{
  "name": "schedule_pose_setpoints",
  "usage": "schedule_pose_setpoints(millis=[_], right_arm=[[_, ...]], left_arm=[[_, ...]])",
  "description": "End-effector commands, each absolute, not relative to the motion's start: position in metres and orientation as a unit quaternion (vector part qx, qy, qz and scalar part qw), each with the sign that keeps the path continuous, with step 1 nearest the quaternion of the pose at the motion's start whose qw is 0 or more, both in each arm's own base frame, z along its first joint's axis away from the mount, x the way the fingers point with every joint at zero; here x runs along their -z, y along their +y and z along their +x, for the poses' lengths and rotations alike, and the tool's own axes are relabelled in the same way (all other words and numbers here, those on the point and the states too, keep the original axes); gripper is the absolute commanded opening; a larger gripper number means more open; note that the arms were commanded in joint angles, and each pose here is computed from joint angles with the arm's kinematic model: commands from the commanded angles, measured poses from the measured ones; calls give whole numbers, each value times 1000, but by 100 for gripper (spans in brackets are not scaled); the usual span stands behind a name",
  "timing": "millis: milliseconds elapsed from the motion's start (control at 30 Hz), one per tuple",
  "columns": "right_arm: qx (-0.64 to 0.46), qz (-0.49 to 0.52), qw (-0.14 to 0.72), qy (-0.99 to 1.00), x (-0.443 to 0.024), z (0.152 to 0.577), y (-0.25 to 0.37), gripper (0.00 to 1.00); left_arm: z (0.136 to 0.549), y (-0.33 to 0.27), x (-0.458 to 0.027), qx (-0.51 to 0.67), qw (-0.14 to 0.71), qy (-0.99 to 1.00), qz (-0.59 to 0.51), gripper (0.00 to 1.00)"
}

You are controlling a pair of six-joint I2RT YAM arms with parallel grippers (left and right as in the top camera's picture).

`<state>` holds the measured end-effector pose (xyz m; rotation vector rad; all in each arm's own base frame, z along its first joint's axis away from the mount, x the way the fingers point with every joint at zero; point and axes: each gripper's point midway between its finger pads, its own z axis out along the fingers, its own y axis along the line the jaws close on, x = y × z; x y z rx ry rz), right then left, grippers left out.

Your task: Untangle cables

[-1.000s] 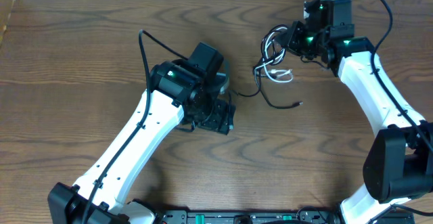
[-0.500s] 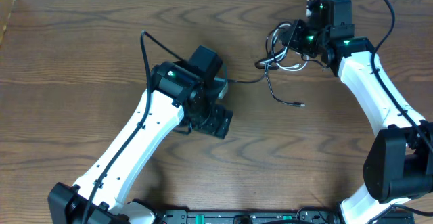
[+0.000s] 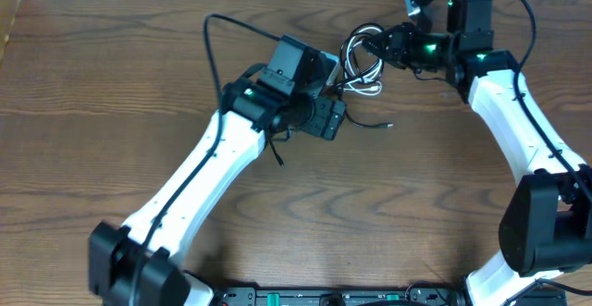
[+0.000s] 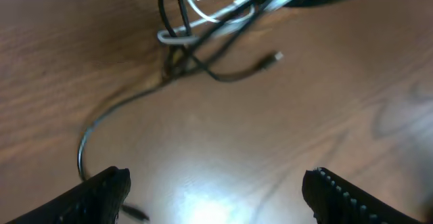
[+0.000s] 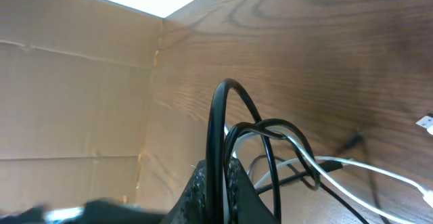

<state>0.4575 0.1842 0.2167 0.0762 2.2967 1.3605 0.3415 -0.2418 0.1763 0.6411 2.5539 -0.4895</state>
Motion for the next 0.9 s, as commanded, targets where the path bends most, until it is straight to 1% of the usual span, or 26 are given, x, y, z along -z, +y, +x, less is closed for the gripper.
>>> schedule_pose_setpoints(millis=[0,100,233,267,333,633,667,700,767,800,833,867], right_arm=[[-524,10,229,820,-237,450,186,1],[-528,6,230,818,-239,450,187,1],[-531,1,230,816,-241,449,189,1],[-533,-1,229,815,-241,448,190,1],[-536,-5,227,813,-242,447,191,1],[-542,-12,227,809,-245,446,193,1],[-542,-13,227,809,-245,445,193,1],[-542,-14,228,809,-245,446,193,1],[-541,-15,229,809,-245,446,193,1],[-541,-15,230,809,-245,446,193,1],[-539,-15,230,810,-244,446,192,1],[-537,-14,232,811,-244,447,192,1]], left_arm=[[350,-244,-154,164,223,928,250,86],[362,-251,-149,168,236,924,250,87],[374,-259,-147,173,255,918,250,85],[377,-260,-147,174,260,916,250,82],[384,-262,-146,171,271,914,249,80],[409,-267,-137,156,306,908,241,79],[411,-268,-137,158,309,907,239,75],[412,-269,-137,158,310,907,239,64],[413,-269,-138,159,312,906,238,35],[413,-269,-138,160,312,906,238,13],[412,-270,-139,163,312,906,237,8],[411,-271,-139,168,311,905,238,7]])
